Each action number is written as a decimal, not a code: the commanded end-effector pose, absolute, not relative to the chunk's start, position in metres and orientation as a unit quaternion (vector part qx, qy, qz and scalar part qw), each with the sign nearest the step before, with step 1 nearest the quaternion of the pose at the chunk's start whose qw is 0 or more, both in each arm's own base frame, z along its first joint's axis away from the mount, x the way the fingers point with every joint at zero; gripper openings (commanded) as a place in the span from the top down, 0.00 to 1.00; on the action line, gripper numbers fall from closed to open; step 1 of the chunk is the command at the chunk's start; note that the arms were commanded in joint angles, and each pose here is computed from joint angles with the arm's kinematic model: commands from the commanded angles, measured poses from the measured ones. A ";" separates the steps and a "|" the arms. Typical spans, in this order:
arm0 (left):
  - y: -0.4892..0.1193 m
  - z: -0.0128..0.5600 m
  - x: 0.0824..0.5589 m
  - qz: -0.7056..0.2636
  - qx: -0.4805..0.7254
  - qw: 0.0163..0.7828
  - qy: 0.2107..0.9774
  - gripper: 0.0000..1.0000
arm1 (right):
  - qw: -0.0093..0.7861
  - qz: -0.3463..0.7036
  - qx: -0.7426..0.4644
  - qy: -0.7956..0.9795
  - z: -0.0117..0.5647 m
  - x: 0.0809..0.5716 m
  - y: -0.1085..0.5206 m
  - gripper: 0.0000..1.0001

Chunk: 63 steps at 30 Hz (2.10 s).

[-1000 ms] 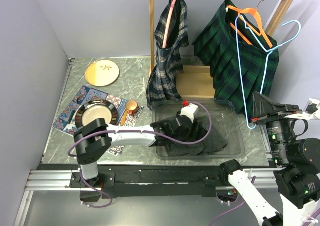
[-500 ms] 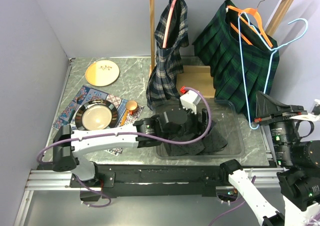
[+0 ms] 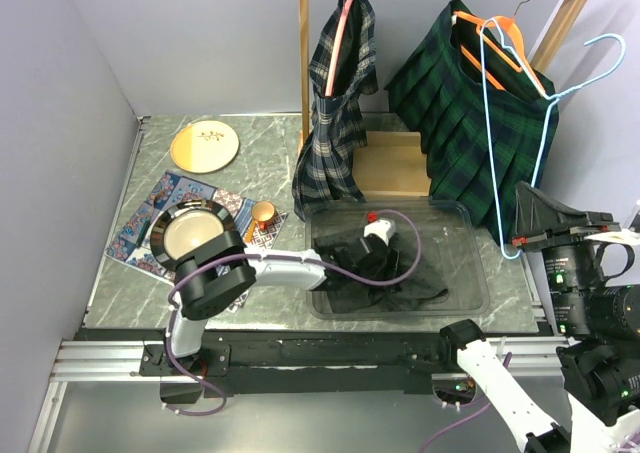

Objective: Remove the skirt from the hanger

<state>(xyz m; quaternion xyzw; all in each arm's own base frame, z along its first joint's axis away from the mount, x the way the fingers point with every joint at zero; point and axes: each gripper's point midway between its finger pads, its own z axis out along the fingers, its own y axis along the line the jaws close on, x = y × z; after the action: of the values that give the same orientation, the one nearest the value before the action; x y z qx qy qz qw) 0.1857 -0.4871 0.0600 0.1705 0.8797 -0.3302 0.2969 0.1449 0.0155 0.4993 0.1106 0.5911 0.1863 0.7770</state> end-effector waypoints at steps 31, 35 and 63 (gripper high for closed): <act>-0.208 0.338 0.182 -0.278 0.077 0.627 0.724 0.03 | 0.754 0.110 0.101 0.639 0.506 0.315 0.052 1.00; -0.171 0.306 0.194 -0.204 0.032 0.649 0.732 0.03 | 0.758 0.090 0.099 0.638 0.515 0.338 0.054 1.00; -0.136 0.291 0.192 -0.047 0.076 0.658 0.748 0.03 | 0.701 0.039 0.119 0.702 0.482 0.411 0.061 0.68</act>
<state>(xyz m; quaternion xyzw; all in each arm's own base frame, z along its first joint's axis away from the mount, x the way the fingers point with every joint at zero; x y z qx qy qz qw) 0.1927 -0.1502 0.2820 0.0966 0.7537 -0.0671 0.6467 0.4324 0.0688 0.4504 0.0959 0.7242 0.0189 0.6826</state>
